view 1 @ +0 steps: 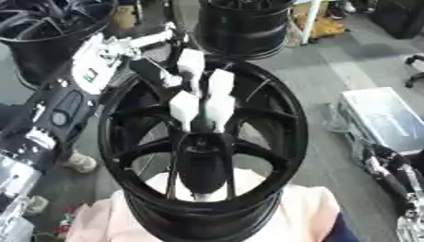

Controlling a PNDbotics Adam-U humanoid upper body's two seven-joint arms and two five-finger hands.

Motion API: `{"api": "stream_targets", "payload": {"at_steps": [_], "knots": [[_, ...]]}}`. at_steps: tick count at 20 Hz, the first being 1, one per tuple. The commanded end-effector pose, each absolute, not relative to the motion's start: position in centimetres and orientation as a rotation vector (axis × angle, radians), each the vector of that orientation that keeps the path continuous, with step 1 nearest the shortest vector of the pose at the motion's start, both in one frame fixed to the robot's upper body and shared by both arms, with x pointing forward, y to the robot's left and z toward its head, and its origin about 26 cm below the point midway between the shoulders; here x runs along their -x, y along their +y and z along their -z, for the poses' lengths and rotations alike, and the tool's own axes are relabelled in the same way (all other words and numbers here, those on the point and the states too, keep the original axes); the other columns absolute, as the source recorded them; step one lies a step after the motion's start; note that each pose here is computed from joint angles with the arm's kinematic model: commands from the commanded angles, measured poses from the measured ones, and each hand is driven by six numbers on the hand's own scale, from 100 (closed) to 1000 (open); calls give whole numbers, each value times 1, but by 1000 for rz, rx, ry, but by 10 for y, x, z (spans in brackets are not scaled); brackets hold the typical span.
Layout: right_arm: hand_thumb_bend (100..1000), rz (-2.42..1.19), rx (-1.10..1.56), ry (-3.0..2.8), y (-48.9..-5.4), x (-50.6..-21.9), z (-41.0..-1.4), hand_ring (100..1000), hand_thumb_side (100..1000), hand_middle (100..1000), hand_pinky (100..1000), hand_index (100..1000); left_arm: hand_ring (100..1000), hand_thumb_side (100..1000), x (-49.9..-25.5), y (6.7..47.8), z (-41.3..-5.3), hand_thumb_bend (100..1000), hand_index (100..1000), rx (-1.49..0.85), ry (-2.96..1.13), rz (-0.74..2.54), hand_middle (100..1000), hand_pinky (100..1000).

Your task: Pull the pin out of the wheel hub.

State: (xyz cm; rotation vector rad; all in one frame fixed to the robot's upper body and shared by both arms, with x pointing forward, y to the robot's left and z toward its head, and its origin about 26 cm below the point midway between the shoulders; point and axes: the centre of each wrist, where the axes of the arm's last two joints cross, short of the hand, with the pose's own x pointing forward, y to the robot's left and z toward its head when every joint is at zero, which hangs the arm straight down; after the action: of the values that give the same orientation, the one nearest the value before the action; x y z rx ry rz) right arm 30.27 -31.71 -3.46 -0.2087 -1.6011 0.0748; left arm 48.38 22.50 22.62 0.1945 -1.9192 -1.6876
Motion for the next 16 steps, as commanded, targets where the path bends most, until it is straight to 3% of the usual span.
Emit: {"api": "stream_targets", "payload": {"at_steps": [1,5,8,12,16], "knots": [[259,-79,232,-1625,-322,-305,26,705,448,760,729,819,338,243,-475,250,-281,100,510,-224,-2010,1849,420,610],[258,-70,255,-1617,-328,-302,27,705,448,760,729,818,351,223,-455,290,-316,100,521,-312,-2074,1782,431,614],[258,-61,274,-1611,-334,-300,28,705,448,760,729,818,374,230,-432,332,-321,110,543,-414,-2037,1737,452,619],[259,-53,294,-1600,-339,-297,29,705,448,760,729,818,389,256,-399,394,-284,116,558,-518,-1845,1638,467,623],[259,-41,306,-1595,-343,-295,31,705,448,760,729,818,403,340,-372,447,-214,100,574,-524,-1604,1424,489,625]]}}
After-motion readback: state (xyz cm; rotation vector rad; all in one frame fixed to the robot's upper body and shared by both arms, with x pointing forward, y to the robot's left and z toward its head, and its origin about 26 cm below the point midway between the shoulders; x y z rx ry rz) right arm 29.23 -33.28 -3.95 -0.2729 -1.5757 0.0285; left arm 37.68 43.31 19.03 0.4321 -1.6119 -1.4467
